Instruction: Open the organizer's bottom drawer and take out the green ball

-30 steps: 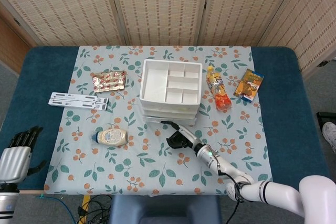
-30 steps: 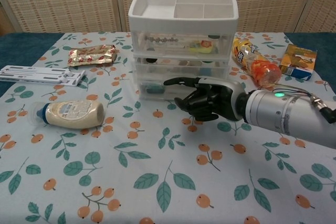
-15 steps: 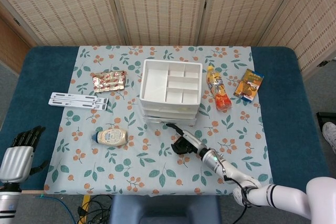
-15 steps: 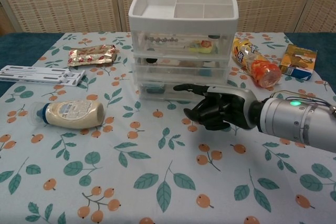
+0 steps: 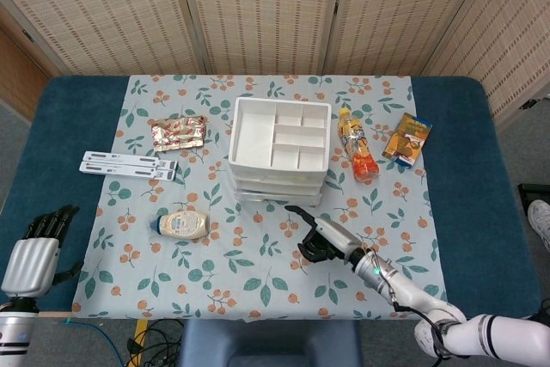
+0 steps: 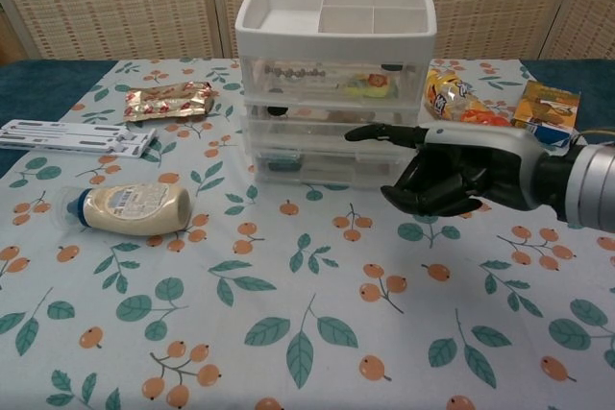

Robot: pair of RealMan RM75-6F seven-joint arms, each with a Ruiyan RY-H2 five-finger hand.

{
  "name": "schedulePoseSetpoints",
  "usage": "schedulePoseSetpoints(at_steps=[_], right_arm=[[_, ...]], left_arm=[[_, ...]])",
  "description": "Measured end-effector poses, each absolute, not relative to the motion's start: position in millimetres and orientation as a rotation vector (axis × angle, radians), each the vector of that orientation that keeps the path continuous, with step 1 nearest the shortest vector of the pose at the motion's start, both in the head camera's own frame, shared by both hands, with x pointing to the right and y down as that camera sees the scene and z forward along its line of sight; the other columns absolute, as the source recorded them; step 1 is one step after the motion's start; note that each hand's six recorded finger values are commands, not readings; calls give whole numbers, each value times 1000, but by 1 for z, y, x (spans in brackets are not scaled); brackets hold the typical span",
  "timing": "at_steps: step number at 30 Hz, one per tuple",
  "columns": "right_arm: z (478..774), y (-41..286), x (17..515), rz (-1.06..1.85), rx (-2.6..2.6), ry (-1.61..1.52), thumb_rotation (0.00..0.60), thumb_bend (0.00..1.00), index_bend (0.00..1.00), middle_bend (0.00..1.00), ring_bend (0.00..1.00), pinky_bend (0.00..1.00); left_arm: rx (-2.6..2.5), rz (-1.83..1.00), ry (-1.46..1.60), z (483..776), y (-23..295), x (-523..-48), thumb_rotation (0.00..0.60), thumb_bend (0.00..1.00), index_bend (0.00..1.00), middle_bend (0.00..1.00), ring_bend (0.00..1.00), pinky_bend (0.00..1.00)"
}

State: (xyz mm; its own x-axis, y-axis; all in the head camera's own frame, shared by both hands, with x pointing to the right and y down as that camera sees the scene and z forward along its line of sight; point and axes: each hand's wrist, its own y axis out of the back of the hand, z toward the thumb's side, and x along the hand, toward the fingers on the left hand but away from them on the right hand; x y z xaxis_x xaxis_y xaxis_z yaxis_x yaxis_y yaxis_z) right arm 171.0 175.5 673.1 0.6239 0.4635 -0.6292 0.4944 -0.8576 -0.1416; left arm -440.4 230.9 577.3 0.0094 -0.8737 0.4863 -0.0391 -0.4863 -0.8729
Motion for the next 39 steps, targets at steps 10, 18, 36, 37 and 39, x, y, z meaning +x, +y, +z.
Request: schedulePoseSetpoints(at_steps=[10, 18, 36, 37, 39], right_arm=[[663, 155, 188, -1207, 2823, 911, 600, 583, 0, 930, 978, 1000], [672, 148, 188, -1260, 2801, 906, 600, 583, 0, 930, 978, 1000], [688, 145, 173, -1305, 2786, 832, 600, 583, 190, 931, 978, 1000], [687, 147, 173, -1305, 2789, 828, 600, 583, 200, 931, 979, 1000], [686, 149, 173, -1304, 2793, 821, 600, 584, 212, 931, 978, 1000]], left_arm=[[-1609, -1554, 954, 578, 230, -439, 600, 177, 99, 121, 136, 131], [-1612, -1552, 949, 579, 230, -437, 600, 177, 99, 121, 136, 130], [-1602, -1563, 952, 577, 232, -440, 600, 178, 99, 121, 136, 130], [-1602, -1564, 952, 577, 233, -441, 600, 177, 99, 121, 136, 131], [-1602, -1564, 953, 577, 233, -441, 600, 177, 99, 121, 136, 131]])
